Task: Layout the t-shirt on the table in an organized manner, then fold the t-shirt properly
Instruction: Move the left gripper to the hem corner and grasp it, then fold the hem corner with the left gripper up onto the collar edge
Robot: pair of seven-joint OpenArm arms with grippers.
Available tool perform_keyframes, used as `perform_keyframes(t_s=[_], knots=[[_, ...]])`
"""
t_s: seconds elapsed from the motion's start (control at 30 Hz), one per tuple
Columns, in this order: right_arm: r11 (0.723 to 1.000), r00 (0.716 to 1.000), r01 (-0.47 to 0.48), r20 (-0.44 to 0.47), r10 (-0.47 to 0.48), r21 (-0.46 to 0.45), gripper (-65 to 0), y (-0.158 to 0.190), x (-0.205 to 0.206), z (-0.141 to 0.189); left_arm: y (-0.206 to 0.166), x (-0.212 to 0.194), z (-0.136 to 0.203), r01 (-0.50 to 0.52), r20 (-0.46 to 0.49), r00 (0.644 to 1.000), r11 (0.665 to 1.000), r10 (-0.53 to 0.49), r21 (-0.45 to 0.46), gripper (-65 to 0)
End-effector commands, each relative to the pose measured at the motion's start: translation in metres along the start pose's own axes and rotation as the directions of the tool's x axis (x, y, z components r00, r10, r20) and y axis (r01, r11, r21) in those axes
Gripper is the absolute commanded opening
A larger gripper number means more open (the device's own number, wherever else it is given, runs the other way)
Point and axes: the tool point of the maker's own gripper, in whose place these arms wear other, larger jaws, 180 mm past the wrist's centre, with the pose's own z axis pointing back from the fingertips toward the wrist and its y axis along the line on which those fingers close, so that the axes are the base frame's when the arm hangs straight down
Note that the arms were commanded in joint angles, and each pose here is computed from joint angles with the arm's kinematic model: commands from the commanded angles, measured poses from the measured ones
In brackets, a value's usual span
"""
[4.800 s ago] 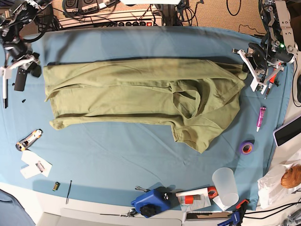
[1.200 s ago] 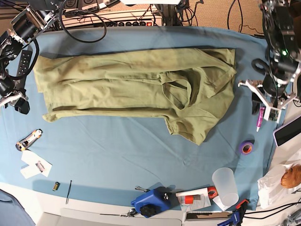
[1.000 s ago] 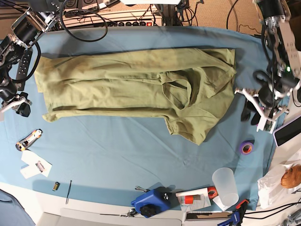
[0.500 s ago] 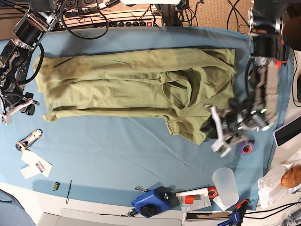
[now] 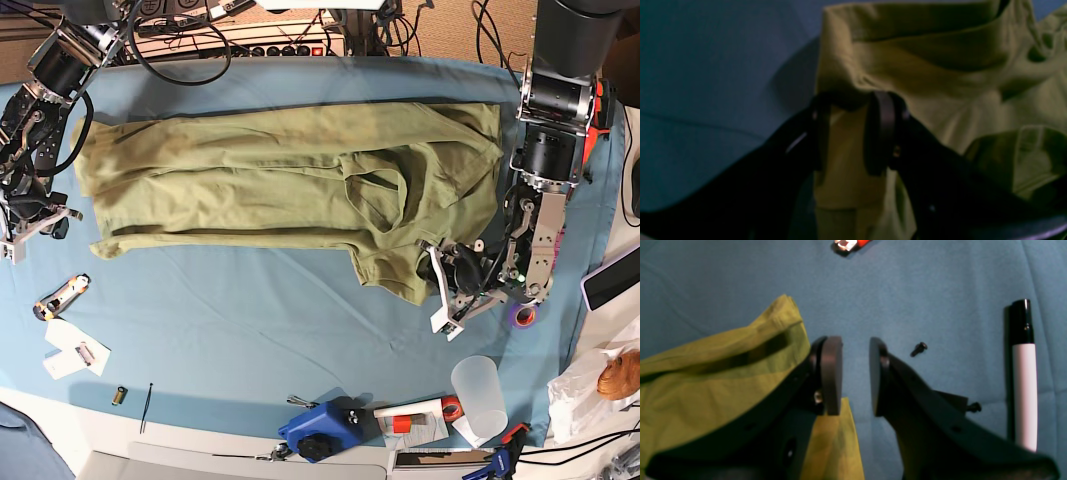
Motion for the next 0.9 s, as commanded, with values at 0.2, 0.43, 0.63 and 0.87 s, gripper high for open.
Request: perform_keyframes(t_s=[0.2, 0.43, 0.63, 0.87], knots=[[1.0, 0.998, -0.016, 0.066, 0.017, -0.019, -50.1, -0.008, 0.023, 0.009, 0.005, 0.04, 0.013, 0.028, 0.096, 0.995, 1.0, -0.029, 0.011, -43.0], [1.0, 0.998, -0.02, 0.056, 0.021, -0.017, -50.1, -0.008, 0.022, 0.009, 0.017, 0.06, 0.021, 0.067, 0.135, 0.988, 0.995, -0.077, 0.073, -36.0], [1.0, 0.998, -0.022, 0.062, 0.023, -0.014, -50.1, -0.008, 0.023, 0.009, 0.017, 0.038, 0.007, 0.025, 0.085, 0.996, 0.998, -0.03, 0.05, -33.3], [0.995, 0.994, -0.041, 0.107, 0.031, 0.096, -50.1, 0.013, 0.03, 0.01, 0.011, 0.028, -0.004, -0.008, 0.057, 0.998, 1.0, 0.006, 0.024, -42.7]])
